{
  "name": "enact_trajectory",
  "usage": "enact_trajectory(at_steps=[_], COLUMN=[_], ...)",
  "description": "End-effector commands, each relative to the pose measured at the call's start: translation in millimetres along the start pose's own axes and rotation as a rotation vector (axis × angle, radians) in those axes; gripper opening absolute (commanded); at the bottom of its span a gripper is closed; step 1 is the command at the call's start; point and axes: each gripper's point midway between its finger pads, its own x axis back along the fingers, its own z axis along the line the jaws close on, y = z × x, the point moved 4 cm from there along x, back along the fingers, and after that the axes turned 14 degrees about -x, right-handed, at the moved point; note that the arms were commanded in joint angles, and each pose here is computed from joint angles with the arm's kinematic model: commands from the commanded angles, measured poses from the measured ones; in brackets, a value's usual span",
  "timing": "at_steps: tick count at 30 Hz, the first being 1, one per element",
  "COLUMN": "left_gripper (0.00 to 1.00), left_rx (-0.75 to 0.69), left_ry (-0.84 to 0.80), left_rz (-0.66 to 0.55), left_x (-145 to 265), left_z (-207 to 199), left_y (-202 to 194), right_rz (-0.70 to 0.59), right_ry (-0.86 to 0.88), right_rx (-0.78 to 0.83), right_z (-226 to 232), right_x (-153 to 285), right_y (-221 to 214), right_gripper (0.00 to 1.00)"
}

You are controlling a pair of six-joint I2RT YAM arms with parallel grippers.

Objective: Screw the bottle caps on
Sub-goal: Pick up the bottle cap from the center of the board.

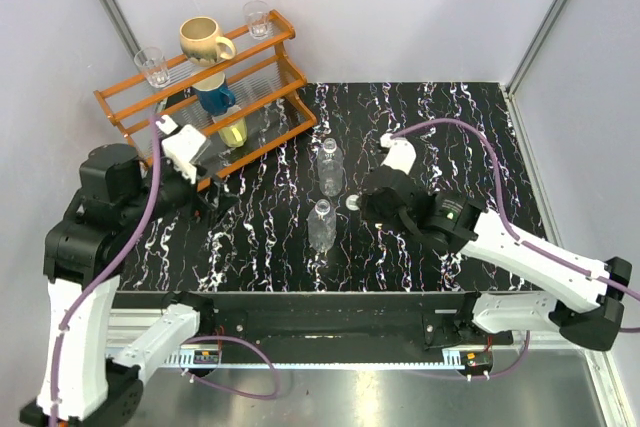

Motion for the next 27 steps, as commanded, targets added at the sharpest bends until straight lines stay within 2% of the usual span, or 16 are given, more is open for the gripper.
enact_trajectory(at_steps=[1,5,9,14,18,21,27], left_gripper=[0.88,0.91,0.93,0.89,0.88,0.89,0.88], left_rx=[-0.033,-0.038,-0.048,0.013,0.056,0.073,0.098], left_ry=[0.025,0.098,0.129,0.075,0.006,-0.051,-0.083], left_rz=[-0.021,-0.021,-0.002,0.040,0.031,0.021,0.088], left_x=[-17.1,-22.3,-27.8,-52.5,-60.4,-63.2,-86.2], left_z=[4.1,20.8,23.5,11.0,0.2,-7.1,-11.9], left_y=[28.8,46.8,47.9,28.9,28.9,33.0,18.3], right_rz=[-0.046,-0.060,-0.072,-0.079,-0.079,-0.082,-0.079], right_ry=[-0.022,0.024,0.058,0.091,0.116,0.150,0.201], right_rx=[0.070,0.082,0.094,0.110,0.109,0.093,0.073], right_z=[29.6,57.3,76.5,107.3,127.0,138.7,158.2], right_x=[10.9,17.0,18.5,2.1,-13.6,-15.3,-14.7], right_y=[6.1,17.6,24.6,19.8,15.0,16.4,14.6], right_gripper=[0.00,0.00,0.00,0.00,0.00,0.00,0.00])
